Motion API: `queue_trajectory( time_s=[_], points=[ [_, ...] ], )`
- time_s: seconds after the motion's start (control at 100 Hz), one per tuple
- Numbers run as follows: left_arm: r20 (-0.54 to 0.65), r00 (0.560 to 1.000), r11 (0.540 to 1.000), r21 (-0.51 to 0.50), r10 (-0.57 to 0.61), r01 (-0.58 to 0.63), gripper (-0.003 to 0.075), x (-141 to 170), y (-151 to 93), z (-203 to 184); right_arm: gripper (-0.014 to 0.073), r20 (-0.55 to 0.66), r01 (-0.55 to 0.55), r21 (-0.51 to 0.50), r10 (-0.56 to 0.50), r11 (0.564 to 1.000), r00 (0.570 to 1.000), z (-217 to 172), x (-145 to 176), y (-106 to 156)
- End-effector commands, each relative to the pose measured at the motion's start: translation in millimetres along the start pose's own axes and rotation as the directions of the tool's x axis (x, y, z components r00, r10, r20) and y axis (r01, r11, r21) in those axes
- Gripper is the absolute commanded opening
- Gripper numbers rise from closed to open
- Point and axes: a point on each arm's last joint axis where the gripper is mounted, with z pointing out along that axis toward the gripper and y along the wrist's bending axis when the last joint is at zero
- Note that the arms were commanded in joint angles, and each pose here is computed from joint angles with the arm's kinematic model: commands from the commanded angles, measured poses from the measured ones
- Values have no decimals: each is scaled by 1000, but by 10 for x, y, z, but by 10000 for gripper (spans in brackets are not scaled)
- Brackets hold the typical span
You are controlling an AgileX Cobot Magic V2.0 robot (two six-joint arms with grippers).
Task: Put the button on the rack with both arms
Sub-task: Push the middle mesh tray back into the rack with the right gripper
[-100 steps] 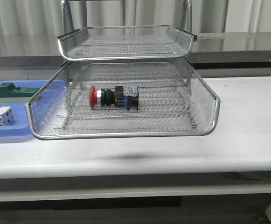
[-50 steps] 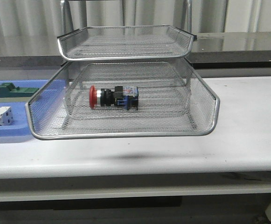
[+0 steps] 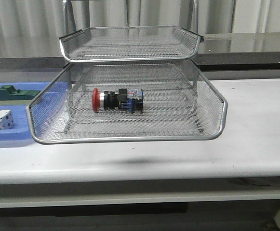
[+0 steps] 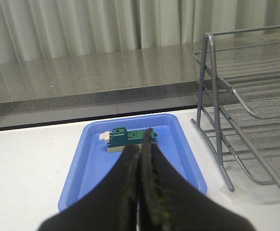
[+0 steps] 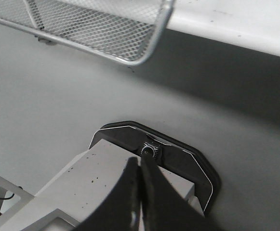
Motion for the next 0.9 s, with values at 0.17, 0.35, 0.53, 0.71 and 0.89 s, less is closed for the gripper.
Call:
queue_trajectory(
  time_s=[0.17, 0.35, 0.53, 0.71, 0.89],
  points=[
    [92, 996, 999, -35, -22, 25, -20, -147, 35, -10, -55, -26, 120, -61, -121, 991, 992, 557, -161, 353],
    [92, 996, 999, -35, -22, 25, -20, -147, 35, -10, -55, -92, 172, -75, -179, 982, 980, 907, -107, 516],
    [92, 996, 999, -35, -22, 25, -20, -147, 35, -10, -55, -88, 229, -96, -238, 969, 967, 1043, -168, 710],
    [92, 996, 999, -35, -22, 25, -20, -147, 35, -10, -55, -65, 277, -104, -285, 955, 956, 1099, -362, 853],
    [92, 996, 999, -35, -22, 25, -20, -147, 35, -10, -55, -80, 312, -88, -319, 946, 944, 1205, -480, 873]
  ],
)
